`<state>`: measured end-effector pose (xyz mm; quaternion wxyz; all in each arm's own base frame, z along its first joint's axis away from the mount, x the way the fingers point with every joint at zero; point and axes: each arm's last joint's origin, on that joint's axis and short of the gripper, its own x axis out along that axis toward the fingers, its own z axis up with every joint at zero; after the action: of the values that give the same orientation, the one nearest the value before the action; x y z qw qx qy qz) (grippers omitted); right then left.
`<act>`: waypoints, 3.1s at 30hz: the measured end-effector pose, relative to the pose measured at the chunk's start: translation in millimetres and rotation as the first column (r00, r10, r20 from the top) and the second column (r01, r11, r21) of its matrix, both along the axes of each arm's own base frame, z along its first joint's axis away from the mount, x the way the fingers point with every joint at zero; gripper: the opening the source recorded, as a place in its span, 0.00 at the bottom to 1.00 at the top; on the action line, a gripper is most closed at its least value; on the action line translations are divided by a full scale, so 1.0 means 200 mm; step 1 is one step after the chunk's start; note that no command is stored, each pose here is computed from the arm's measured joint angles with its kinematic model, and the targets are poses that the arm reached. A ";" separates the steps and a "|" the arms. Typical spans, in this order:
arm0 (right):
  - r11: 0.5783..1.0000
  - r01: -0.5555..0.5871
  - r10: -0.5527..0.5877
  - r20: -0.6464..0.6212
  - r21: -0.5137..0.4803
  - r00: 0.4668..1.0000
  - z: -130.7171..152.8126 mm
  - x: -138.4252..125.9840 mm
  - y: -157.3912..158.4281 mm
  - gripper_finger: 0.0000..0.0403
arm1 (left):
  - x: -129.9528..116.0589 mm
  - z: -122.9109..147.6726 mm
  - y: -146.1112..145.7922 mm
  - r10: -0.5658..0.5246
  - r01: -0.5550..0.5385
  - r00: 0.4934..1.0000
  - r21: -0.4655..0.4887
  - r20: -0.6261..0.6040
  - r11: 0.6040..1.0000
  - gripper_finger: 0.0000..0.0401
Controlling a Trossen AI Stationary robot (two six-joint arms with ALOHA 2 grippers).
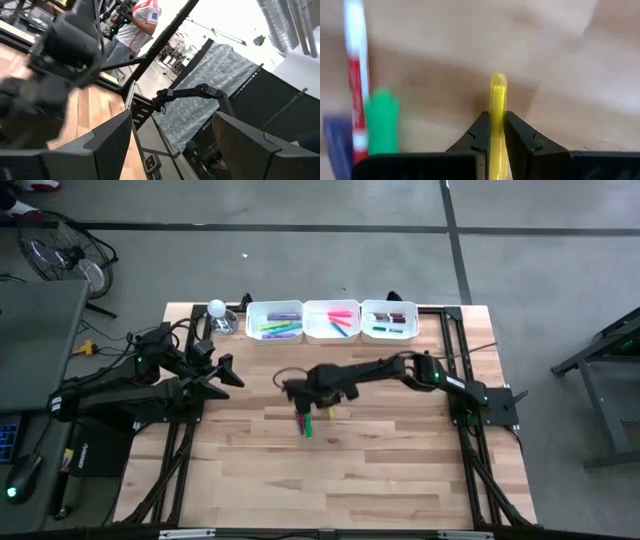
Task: Pick & Place Markers
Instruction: Put the yellow pen into the middle white bin, then put the green highlighter pen into the left white bin
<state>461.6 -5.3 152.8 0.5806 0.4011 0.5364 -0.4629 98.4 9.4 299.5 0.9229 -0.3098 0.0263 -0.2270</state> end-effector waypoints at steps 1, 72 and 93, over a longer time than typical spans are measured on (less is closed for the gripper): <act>1.000 -0.012 0.012 0.004 -0.002 1.000 0.02 0.00 -0.03 0.07 | 0.00 0.00 0.00 0.003 -0.003 1.000 0.000 0.000 1.000 0.69; 0.351 -0.889 0.932 0.015 -0.295 0.363 0.21 -0.35 -1.42 0.15 | 0.14 -0.02 0.18 0.825 -0.823 0.552 -0.235 -0.118 0.517 0.69; 0.403 -0.875 0.913 0.046 -0.267 0.406 0.21 -0.36 -1.41 0.32 | 0.14 -0.02 0.18 0.794 -0.793 0.598 -0.231 -0.115 0.564 0.69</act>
<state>389.5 -286.4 195.3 0.8219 0.0301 0.5616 -0.0905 127.0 44.9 296.3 0.8776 -0.4057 -0.1462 0.2095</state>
